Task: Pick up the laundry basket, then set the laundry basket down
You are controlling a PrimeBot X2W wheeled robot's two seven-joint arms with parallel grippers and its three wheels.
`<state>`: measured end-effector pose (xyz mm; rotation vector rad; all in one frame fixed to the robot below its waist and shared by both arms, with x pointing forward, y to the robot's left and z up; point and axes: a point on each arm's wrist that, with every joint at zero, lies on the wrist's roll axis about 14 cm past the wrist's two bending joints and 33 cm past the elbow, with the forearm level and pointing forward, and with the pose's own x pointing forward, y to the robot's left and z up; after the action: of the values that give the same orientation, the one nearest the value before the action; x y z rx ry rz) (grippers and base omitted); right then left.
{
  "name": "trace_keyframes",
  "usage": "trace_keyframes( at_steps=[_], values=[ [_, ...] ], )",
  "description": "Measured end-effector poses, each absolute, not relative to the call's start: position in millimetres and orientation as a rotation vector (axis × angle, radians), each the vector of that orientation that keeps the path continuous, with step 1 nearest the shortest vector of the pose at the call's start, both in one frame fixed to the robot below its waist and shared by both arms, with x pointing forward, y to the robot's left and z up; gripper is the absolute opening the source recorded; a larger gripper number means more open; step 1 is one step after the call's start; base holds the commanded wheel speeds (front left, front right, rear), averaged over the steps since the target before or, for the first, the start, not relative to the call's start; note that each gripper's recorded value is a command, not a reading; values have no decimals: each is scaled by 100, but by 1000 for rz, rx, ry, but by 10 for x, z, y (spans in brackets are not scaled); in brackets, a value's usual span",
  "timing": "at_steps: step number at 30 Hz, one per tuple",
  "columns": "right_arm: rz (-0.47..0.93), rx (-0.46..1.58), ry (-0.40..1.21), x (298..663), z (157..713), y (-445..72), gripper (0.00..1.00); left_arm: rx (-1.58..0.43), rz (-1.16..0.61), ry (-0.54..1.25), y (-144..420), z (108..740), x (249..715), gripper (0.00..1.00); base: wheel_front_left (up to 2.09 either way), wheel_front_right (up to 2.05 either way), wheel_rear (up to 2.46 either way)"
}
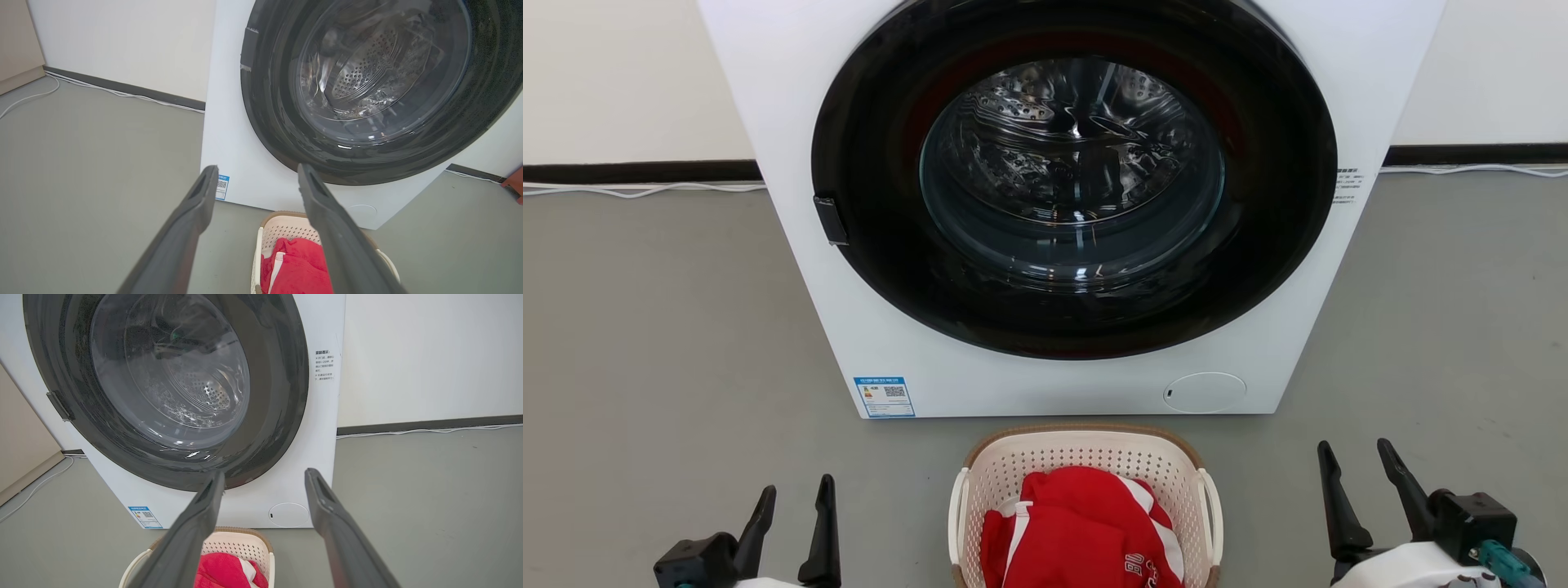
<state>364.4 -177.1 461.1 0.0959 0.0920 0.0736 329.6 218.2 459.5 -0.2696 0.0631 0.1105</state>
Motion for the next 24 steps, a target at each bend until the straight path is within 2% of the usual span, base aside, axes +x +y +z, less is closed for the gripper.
trace_keyframes(
  at_steps=[12,24],
  values=[
    [109,-31,78,3630,4606,-1730,100,-146,78,53,2151,4618,3298,100,0,0,0],
    [109,-37,91,3623,4562,-1735,100,-142,76,70,2144,4563,3298,100,0,0,0]
  ],
)
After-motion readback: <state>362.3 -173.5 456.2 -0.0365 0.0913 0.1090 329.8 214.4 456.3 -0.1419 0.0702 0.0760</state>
